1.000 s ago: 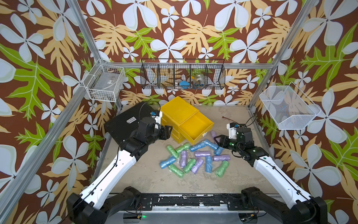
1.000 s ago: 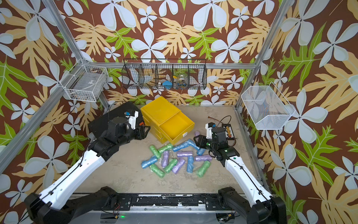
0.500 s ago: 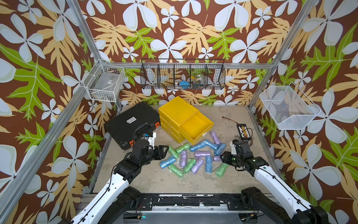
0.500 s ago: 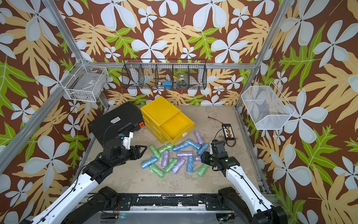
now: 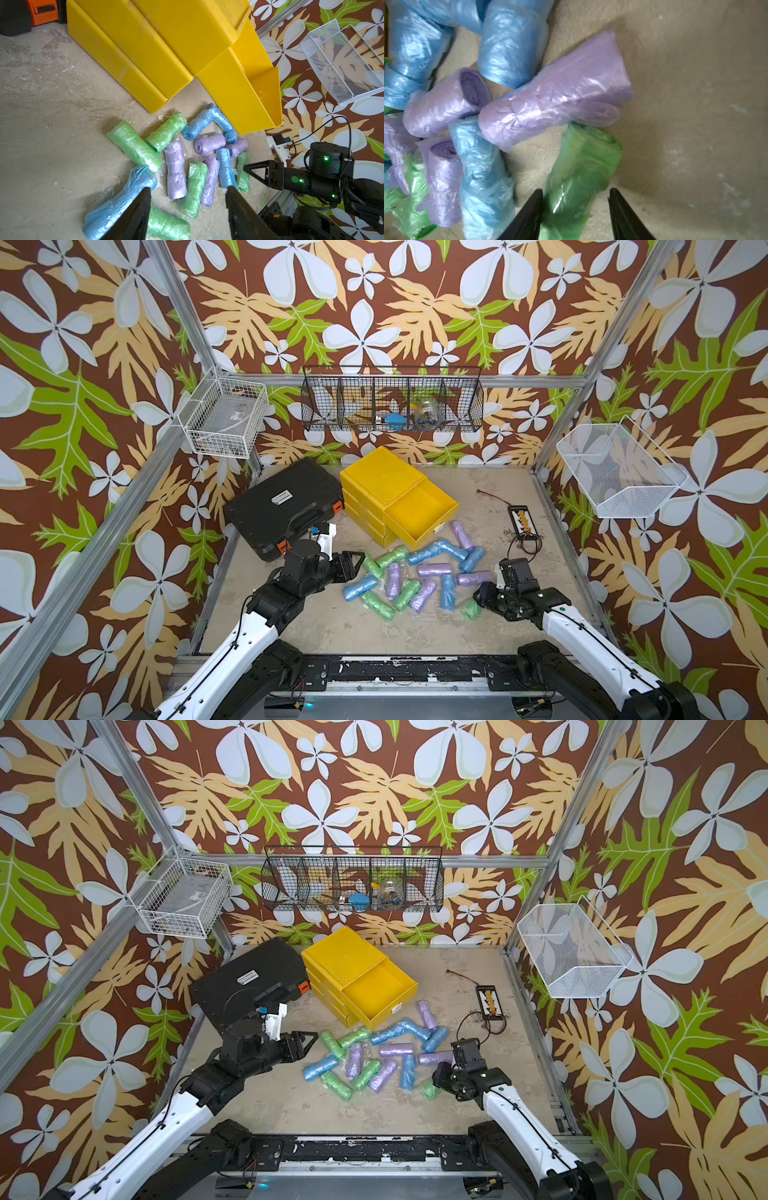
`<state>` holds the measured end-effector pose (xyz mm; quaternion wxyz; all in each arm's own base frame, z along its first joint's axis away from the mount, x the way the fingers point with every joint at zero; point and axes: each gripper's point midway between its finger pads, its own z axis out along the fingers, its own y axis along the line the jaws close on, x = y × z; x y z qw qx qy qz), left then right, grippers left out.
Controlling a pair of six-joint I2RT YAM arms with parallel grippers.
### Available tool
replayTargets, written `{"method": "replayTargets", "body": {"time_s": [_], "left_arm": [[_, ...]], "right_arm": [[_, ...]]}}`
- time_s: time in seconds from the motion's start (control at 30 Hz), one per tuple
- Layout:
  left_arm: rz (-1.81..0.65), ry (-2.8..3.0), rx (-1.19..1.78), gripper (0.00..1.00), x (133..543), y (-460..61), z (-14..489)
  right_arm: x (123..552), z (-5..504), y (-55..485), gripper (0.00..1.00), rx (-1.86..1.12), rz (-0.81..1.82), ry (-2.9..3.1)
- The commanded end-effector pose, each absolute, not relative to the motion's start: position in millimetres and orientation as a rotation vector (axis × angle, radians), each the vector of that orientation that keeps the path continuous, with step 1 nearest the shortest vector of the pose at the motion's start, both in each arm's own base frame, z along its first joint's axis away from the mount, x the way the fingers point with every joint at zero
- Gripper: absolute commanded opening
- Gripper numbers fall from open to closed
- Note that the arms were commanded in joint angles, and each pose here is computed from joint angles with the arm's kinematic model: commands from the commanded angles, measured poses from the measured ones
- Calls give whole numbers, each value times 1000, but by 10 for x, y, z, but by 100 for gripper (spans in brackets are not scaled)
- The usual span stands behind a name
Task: Sort the rolls of trash bags by color and place them into the drawer
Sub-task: Pick up the roll of trash bags from the center of the board.
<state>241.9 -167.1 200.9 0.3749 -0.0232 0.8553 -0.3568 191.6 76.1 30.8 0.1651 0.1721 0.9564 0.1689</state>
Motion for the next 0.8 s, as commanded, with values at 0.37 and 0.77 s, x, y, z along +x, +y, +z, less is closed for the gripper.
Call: {"method": "replayTargets", "body": {"time_s": [0.37,0.77], "left_arm": [[-940,2162,-70,61,2419,-1681,2010],[-1009,2101,-54,61,2502,-1787,2185]], "right_arm": [[2029,445,735,31,492,479,2639],[2442,2220,964,17,121,638,2177]]}}
